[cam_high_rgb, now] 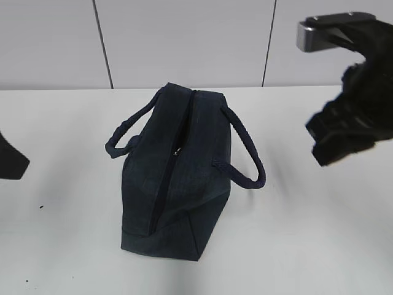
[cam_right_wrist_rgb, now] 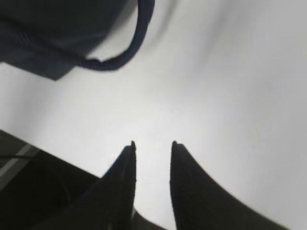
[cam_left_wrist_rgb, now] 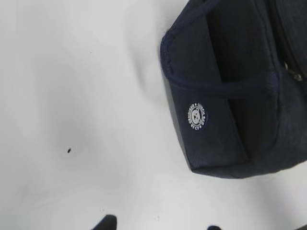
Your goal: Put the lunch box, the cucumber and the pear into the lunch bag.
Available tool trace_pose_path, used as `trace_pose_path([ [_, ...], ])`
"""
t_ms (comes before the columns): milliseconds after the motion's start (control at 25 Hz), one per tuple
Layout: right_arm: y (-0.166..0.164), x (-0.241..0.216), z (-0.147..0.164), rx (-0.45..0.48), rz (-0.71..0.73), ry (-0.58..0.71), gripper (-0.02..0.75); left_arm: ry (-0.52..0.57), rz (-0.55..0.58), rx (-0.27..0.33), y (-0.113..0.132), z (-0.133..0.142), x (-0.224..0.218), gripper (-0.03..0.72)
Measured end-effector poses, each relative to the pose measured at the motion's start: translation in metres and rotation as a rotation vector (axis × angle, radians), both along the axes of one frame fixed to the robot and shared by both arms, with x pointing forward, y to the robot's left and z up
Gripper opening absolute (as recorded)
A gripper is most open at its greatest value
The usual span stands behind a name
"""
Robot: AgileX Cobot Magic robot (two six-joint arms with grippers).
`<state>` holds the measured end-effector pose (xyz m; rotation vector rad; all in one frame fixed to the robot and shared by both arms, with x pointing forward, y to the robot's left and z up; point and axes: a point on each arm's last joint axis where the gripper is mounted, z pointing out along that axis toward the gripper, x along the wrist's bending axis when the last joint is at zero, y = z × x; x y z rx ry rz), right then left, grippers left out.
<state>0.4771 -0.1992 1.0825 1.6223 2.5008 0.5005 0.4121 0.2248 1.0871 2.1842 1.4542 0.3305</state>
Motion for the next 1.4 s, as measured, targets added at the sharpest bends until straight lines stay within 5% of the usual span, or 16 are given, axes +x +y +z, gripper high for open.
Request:
trace_pose_path([
  [360,-0.042,-0.105,-0.033,-0.018,-0.013,-0.007,0.205,-0.055,0.072,-0.072,0.035,-0.020,-0.087,0.343],
  [800,-0.084,-0.194,-0.042,0.004,-0.020,-0.345,0.205,-0.294,0.070,-0.129,0.069,-0.023,-0.163,0.341],
  [1160,-0.102,-0.242,-0.037,0.120,-0.041,-0.653,0.205,-0.480,0.096,-0.150,0.085,-0.030,-0.190,0.328],
  [1400,-0.104,-0.249,-0.037,0.140,-0.041,-0.685,0.205,-0.506,0.091,-0.173,0.082,-0.033,-0.184,0.326],
])
